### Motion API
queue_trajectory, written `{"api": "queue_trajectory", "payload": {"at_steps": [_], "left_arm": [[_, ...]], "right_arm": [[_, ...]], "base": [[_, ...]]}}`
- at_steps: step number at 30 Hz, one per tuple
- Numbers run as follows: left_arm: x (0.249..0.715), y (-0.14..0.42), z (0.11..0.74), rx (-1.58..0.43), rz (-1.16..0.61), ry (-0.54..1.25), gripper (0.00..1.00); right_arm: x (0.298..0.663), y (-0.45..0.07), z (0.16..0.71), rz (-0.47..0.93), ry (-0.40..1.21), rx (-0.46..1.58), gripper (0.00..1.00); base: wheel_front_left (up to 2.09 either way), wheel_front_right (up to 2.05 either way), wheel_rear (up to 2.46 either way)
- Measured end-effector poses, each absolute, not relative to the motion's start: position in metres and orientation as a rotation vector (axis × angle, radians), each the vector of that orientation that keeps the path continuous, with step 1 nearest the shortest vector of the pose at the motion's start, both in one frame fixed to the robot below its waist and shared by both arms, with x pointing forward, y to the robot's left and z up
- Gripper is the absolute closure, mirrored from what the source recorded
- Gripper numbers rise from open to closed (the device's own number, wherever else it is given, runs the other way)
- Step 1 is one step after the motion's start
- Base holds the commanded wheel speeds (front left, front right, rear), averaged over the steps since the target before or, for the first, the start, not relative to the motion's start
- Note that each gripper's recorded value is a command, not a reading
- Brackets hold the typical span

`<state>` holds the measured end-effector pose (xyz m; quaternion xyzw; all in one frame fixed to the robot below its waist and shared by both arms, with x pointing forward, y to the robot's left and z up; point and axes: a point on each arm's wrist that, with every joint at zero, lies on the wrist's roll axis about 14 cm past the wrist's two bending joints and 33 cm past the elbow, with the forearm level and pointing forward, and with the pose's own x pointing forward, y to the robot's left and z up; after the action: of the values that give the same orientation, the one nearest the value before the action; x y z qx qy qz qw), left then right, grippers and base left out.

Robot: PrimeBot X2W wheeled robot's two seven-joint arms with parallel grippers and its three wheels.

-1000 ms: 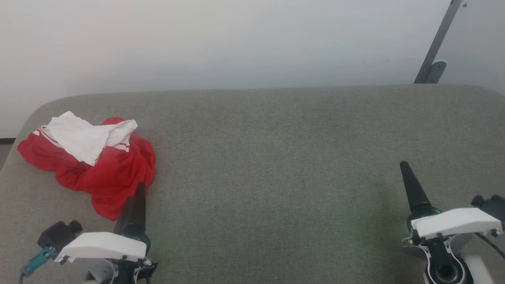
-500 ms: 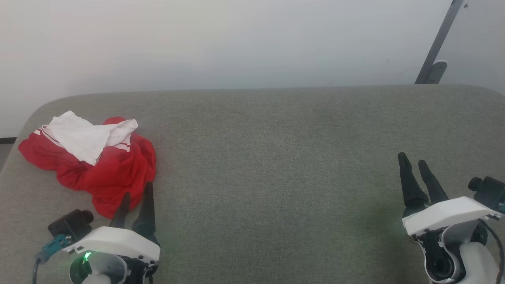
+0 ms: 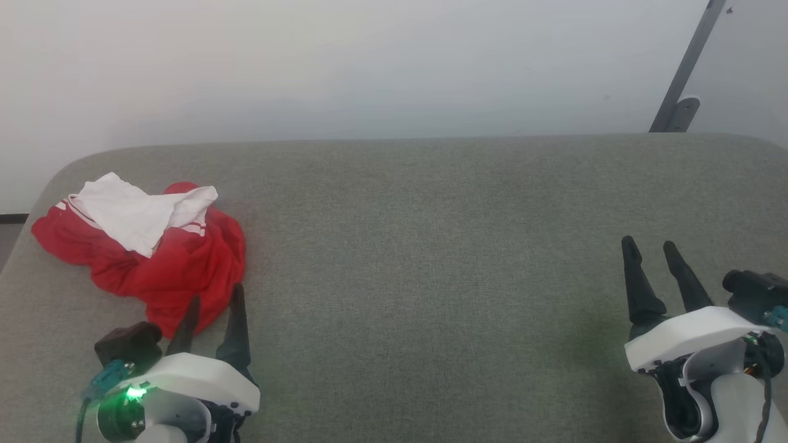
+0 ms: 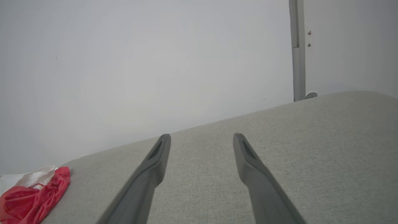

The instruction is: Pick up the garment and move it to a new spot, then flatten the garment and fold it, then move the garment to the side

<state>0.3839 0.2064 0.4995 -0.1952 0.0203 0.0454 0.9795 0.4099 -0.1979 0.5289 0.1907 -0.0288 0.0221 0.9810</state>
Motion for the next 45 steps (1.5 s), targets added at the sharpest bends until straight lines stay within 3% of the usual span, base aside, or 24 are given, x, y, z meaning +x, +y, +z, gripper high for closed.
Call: {"api": "queue_trajectory", "payload": {"at_steps": [16,45], "left_arm": [[0.3824,0.2067,0.5067,-0.25,0.081,-0.002,0.0],[0.3795,0.2094,0.5057,-0.026,0.067,-0.04,0.0]], "right_arm": [[0.4104,-0.1971,0.5365,0.056,-0.095,0.208,0.0],[0.411,-0.2039,0.5307,0.032,-0.109,0.093,0.0]], "base": [[0.0,0.0,0.0],[0.0,0.0,0.0]]}}
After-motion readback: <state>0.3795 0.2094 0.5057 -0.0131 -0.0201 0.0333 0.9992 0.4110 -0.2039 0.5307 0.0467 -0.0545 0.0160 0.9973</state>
